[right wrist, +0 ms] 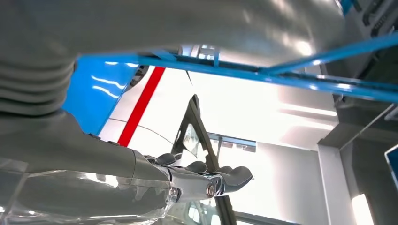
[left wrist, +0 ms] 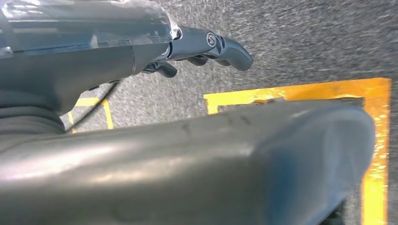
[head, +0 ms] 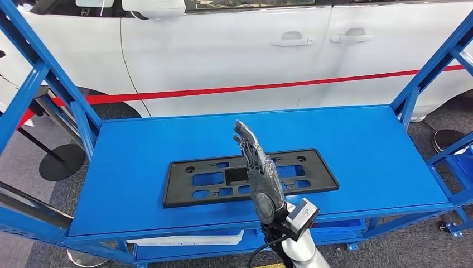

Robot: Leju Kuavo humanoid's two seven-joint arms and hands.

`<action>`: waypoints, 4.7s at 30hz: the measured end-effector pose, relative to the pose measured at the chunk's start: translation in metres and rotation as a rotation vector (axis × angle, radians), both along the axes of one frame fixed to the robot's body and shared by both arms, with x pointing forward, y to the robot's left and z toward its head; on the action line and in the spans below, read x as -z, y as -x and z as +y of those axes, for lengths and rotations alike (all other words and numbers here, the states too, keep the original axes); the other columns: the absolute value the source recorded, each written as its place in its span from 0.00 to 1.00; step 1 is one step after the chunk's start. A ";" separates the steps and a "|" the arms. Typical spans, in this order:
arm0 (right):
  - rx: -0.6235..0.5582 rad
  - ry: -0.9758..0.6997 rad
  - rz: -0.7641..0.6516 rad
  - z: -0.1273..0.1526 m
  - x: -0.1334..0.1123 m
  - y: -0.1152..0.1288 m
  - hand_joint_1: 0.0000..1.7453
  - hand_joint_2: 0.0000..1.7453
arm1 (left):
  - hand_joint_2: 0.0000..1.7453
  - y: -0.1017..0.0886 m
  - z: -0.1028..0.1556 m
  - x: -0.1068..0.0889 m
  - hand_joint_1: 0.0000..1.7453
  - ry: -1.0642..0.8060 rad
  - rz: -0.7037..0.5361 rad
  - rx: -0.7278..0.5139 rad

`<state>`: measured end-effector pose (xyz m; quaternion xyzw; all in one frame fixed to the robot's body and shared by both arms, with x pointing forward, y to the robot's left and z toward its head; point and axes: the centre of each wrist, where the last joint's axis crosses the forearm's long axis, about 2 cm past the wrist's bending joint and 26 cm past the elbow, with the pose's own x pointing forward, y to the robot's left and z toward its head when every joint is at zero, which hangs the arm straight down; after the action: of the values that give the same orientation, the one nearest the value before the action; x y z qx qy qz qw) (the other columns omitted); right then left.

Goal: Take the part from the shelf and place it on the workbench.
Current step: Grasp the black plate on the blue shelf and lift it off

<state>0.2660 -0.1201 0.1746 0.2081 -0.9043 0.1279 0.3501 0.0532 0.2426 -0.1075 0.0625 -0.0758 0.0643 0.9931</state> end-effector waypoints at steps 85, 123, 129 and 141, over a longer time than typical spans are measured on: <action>0.215 1.082 -0.171 -0.143 0.088 0.066 0.00 1.00 | 0.00 0.005 0.003 0.001 0.00 0.030 -0.039 0.049; 0.165 0.792 -0.114 -0.010 0.073 0.018 0.00 1.00 | 0.00 0.003 -0.011 -0.001 0.00 0.062 -0.054 0.053; 0.178 0.837 -0.122 -0.009 0.067 -0.006 0.00 1.00 | 0.00 0.002 -0.010 0.000 0.00 0.056 -0.066 0.039; 0.165 0.969 -0.142 -0.018 0.061 -0.057 0.00 1.00 | 0.00 0.003 -0.001 0.001 0.00 0.043 -0.080 0.016</action>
<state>0.3226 -0.1380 0.1139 -0.0601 -0.7760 0.5191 0.3533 0.0505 0.2418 -0.1080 0.0381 -0.1143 0.0604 0.9909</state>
